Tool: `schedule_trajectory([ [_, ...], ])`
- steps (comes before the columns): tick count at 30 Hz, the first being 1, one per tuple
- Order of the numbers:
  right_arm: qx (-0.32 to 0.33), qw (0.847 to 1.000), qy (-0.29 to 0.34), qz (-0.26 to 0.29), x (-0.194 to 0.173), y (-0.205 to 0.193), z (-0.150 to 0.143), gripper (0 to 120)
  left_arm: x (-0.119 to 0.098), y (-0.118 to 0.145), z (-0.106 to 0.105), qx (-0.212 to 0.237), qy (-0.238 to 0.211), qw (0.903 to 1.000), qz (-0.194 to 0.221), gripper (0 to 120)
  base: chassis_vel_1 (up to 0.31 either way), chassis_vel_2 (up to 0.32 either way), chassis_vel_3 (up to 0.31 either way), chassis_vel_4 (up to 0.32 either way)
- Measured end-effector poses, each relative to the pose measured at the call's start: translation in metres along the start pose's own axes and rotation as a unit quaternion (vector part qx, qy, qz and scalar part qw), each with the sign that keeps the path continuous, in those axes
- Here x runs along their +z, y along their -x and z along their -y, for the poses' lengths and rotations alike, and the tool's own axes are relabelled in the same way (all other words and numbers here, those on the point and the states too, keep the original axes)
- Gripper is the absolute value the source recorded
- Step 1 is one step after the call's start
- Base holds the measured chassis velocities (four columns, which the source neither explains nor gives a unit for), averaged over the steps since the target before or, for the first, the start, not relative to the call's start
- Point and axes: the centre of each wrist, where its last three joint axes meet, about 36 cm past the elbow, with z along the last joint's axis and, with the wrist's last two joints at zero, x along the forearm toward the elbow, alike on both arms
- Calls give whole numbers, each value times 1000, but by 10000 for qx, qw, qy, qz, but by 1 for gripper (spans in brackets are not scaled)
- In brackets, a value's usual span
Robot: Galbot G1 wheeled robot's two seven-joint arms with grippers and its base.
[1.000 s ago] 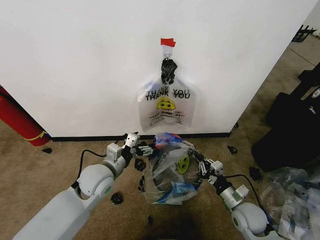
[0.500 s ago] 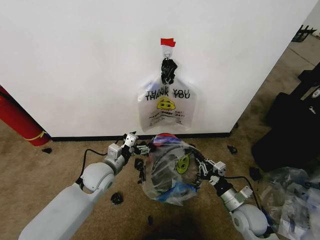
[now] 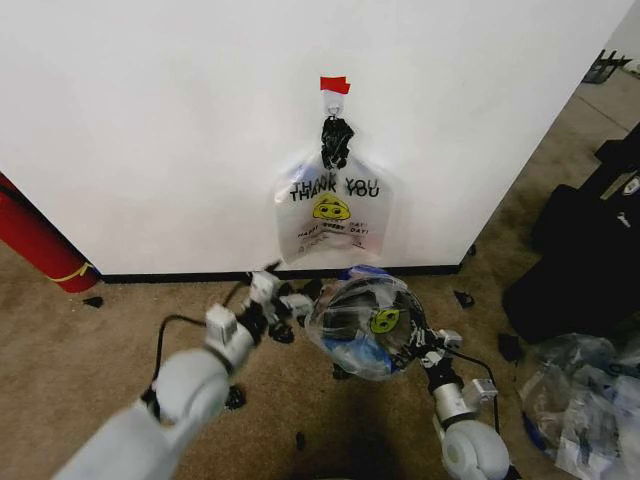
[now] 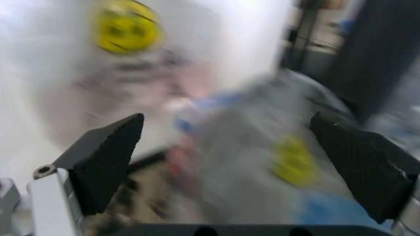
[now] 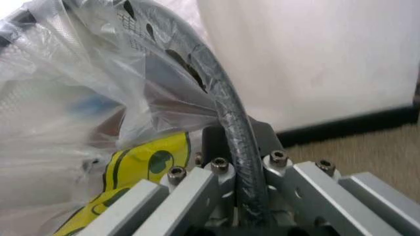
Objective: Pick up the garbage bag from the wall and place it over the trash bin.
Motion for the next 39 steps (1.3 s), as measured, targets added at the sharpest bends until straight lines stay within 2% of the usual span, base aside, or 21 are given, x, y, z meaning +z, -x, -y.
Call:
schedule_trajectory([
  [4, -132, 9990, -282, 325, -7, 4, -7, 0, 10, -13, 20, 260, -159, 9989, -370, 98, 0, 0, 0, 0],
  [11, -371, 9931, -849, 715, -11, 5, -11, 0, 19, -9, 18, 315, -26, 9953, -913, 88, 0, 0, 0, 0],
  [17, -501, 9886, -1118, 875, -12, 6, -10, 0, 21, -4, 13, 326, 111, 9924, -1184, 78, 0, 0, 0, 0],
  [23, -527, 9861, -1261, 940, -14, 11, -5, 0, 21, -4, 9, 302, 187, 9902, -1349, 56, 0, 0, 0, 0],
  [24, -527, 9861, -1261, 940, -14, 11, -5, 0, 21, -4, 9, 302, 187, 9902, -1349, 56, 0, 0, 0, 0],
  [25, -521, 9860, -1273, 943, -14, 13, -4, 0, 21, -4, 9, 305, 205, 9890, -1433, 49, 0, 0, 0, 0],
  [29, -509, 9861, -1269, 947, -14, 15, -3, 0, 23, -5, 7, 312, 221, 9872, -1548, 36, 0, 0, 0, 0],
  [30, -505, 9862, -1259, 947, -14, 15, -3, 0, 24, -5, 6, 315, 220, 9870, -1563, 30, 0, 0, 0, 0],
  [35, -451, 9884, -1136, 898, -14, 16, -4, 0, 25, -4, 5, 319, 251, 9871, -1550, 12, 0, 0, 0, 0],
  [38, -247, 9927, -910, 749, -18, 15, -9, 0, 28, -6, 5, 390, 368, 9889, -1388, 0, 0, 0, 0, 0],
  [39, -247, 9927, -910, 749, -18, 15, -9, 0, 28, -6, 5, 390, 368, 9889, -1388, 0, 0, 0, 0, 0],
])
